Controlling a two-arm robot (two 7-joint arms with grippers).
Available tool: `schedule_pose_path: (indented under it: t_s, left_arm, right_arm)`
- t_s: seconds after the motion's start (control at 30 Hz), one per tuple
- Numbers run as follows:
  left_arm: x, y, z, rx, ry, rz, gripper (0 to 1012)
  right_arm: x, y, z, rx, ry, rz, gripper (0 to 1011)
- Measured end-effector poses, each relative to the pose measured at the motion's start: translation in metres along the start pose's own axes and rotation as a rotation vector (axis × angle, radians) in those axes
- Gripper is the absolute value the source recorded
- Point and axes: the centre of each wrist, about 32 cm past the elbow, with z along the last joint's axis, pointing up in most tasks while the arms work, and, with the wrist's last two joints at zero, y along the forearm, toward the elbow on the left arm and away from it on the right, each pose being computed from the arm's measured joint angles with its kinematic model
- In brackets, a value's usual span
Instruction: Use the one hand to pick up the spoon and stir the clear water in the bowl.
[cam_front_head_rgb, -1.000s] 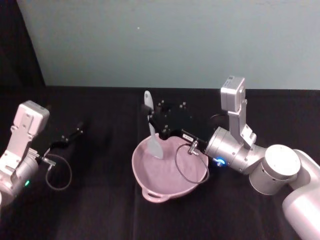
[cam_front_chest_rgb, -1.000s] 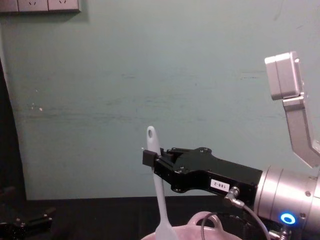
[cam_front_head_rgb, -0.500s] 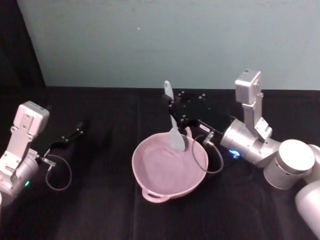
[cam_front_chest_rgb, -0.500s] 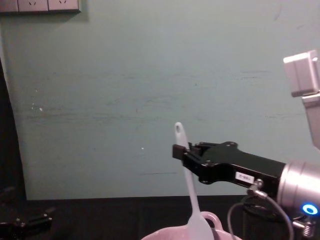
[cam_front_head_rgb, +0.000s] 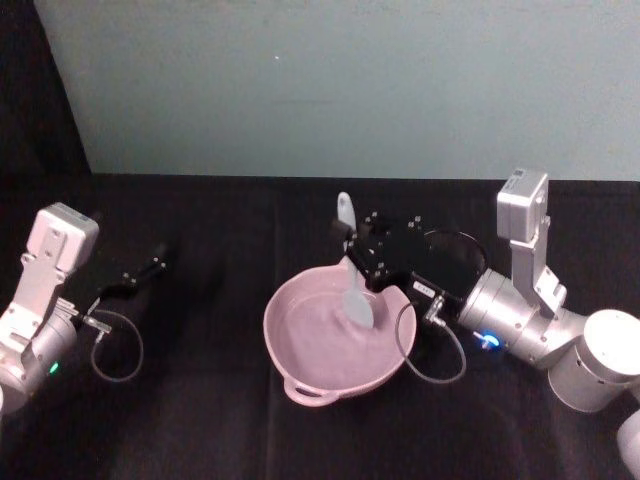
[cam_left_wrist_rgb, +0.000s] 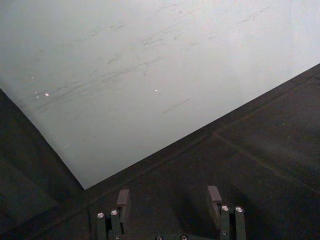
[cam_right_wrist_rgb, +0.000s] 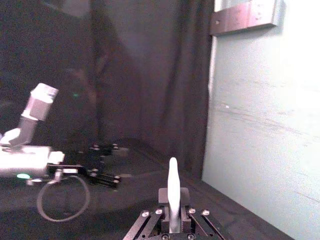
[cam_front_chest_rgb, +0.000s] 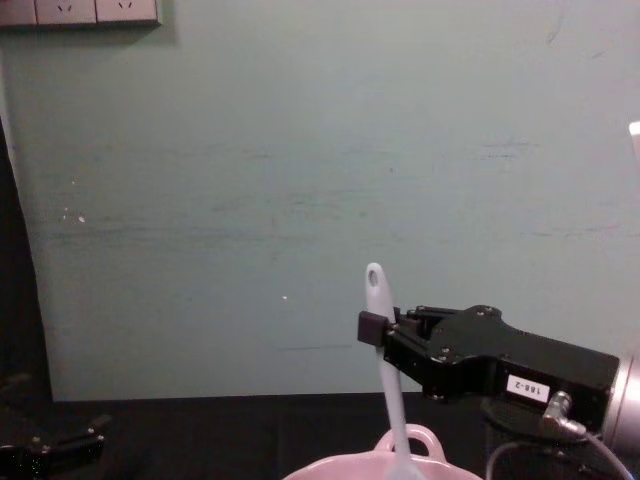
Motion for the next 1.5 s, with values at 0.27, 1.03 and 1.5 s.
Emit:
schedule_pose_path:
  t_s: [0.27,1.03,1.5]
  left_arm:
    - [0.0000,0.0000,0.0000,0.000,0.000,0.000,1005]
    - [0.0000,0.0000,0.0000,0.000,0.000,0.000,1005]
    - [0.0000,0.0000,0.0000,0.000,0.000,0.000,1005]
  right_arm:
    - [-0.012,0.005,0.000,0.035,0.037,0.088,127]
    - [0.010,0.050,-0.002,0.056,0.003,0.117,127]
    - [0.027,0.024,0.000,0.020,-0.028,0.012,126]
